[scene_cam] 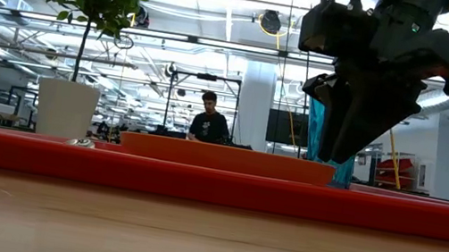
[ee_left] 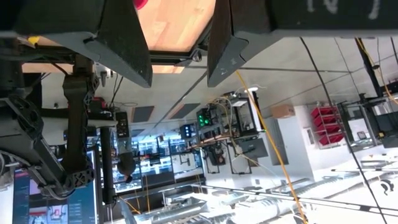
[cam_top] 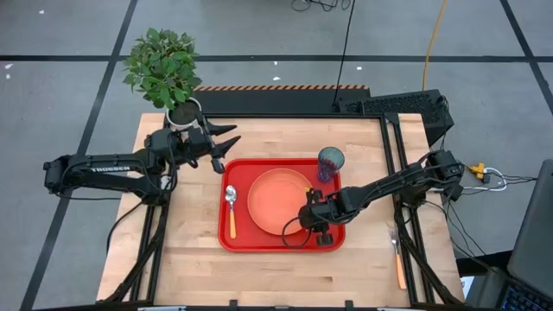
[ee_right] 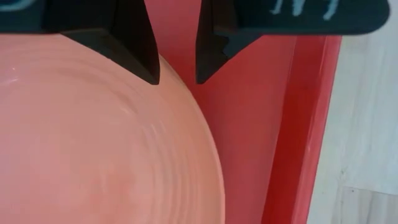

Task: Pick and place plate/cup/fork/spoon on tray
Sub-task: Adjust the orange plate on the red tray

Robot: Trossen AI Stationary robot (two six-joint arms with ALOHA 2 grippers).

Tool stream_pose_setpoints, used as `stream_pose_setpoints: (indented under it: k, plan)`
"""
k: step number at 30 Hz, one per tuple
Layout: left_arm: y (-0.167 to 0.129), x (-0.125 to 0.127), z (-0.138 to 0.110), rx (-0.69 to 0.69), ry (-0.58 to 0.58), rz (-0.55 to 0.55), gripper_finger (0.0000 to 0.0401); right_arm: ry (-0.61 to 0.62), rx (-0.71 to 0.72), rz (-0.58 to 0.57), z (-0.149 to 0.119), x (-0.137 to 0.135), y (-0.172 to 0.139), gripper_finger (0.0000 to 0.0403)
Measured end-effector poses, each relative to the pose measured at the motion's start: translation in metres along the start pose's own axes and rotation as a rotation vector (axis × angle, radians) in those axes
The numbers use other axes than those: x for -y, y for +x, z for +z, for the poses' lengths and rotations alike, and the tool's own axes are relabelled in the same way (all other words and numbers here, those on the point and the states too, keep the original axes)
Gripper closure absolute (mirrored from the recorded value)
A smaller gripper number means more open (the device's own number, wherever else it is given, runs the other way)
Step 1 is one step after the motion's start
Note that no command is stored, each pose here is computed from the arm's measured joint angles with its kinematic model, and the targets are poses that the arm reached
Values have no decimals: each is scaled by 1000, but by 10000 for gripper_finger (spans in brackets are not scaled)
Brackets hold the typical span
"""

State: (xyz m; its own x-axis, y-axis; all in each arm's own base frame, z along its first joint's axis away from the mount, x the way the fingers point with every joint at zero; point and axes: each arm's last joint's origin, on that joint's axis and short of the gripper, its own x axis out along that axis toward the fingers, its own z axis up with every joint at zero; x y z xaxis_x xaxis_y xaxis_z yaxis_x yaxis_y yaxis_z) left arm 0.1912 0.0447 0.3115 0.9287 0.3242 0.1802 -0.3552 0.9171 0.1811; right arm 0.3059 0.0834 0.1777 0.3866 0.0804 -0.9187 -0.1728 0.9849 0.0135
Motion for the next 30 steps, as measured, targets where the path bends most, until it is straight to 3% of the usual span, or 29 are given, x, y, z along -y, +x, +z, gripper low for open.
stream_pose_setpoints:
  k: [30]
  plan:
    - [0,0,0,0,1,1,242,-106,16,-5,-4,0,12,310]
